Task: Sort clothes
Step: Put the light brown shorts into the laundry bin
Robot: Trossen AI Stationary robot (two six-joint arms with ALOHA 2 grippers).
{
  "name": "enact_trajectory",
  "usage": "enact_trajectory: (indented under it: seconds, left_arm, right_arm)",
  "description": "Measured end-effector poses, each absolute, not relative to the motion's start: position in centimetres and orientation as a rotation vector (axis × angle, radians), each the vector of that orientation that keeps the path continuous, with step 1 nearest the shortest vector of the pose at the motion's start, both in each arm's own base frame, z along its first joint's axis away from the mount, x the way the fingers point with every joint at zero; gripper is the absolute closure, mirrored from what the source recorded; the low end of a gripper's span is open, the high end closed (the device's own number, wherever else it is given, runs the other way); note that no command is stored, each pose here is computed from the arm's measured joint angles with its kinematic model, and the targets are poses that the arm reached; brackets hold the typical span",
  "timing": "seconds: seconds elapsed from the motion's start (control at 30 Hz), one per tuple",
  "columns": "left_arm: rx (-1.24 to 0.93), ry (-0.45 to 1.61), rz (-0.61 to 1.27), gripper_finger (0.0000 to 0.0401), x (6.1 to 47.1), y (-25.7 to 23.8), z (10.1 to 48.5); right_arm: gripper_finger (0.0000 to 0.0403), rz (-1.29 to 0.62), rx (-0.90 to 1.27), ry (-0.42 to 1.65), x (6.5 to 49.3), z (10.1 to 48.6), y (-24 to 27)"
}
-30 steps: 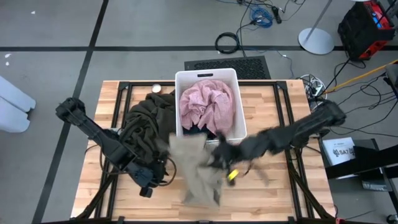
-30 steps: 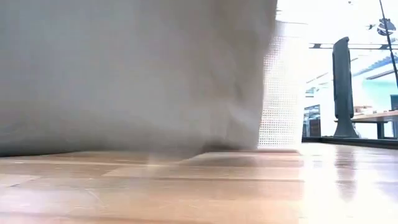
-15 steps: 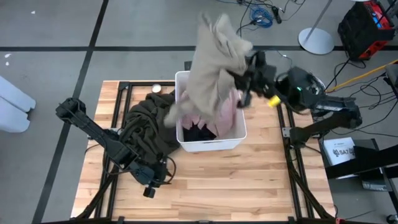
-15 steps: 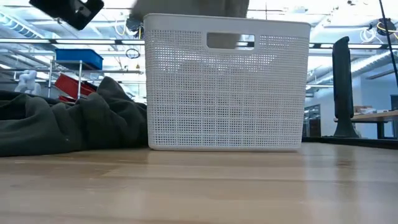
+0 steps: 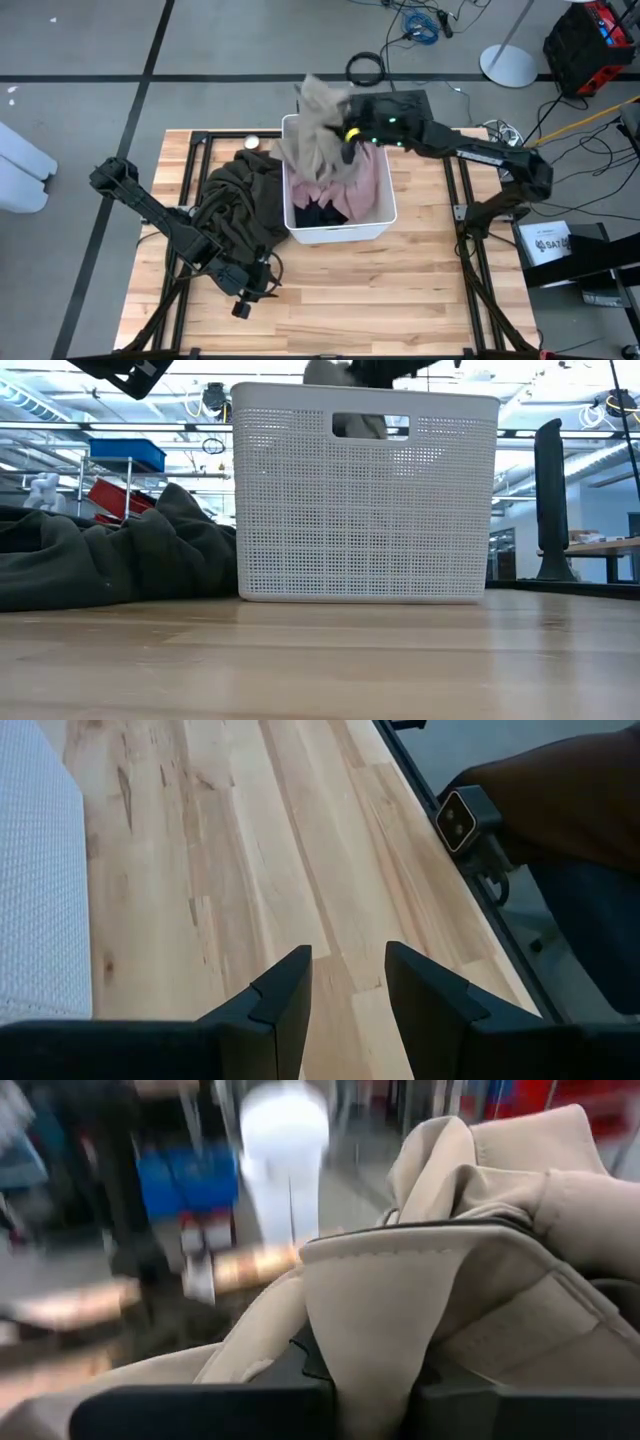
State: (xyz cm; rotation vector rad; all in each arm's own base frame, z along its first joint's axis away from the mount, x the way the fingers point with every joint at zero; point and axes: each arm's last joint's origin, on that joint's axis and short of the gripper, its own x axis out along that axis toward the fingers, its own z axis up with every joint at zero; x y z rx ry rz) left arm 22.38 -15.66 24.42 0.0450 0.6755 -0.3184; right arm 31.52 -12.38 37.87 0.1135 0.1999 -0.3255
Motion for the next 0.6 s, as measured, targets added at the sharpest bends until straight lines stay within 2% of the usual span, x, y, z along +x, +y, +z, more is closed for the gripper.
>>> enact_trajectory:
  seconds: [0.3, 0.6]
  left_arm:
    - [0.042, 0.677, -0.317, 0.0263, 22.4, -15.7, 24.4]
    - [0.038, 0.674, -0.31, 0.0263, 22.5, -15.5, 24.4]
  right_arm:
    - [0.0381, -0.265, 0.203, 0.66, 33.6, 30.9, -11.0]
    - [0.0381, -0.114, 0.481, 1.108, 33.6, 25.4, -8.1]
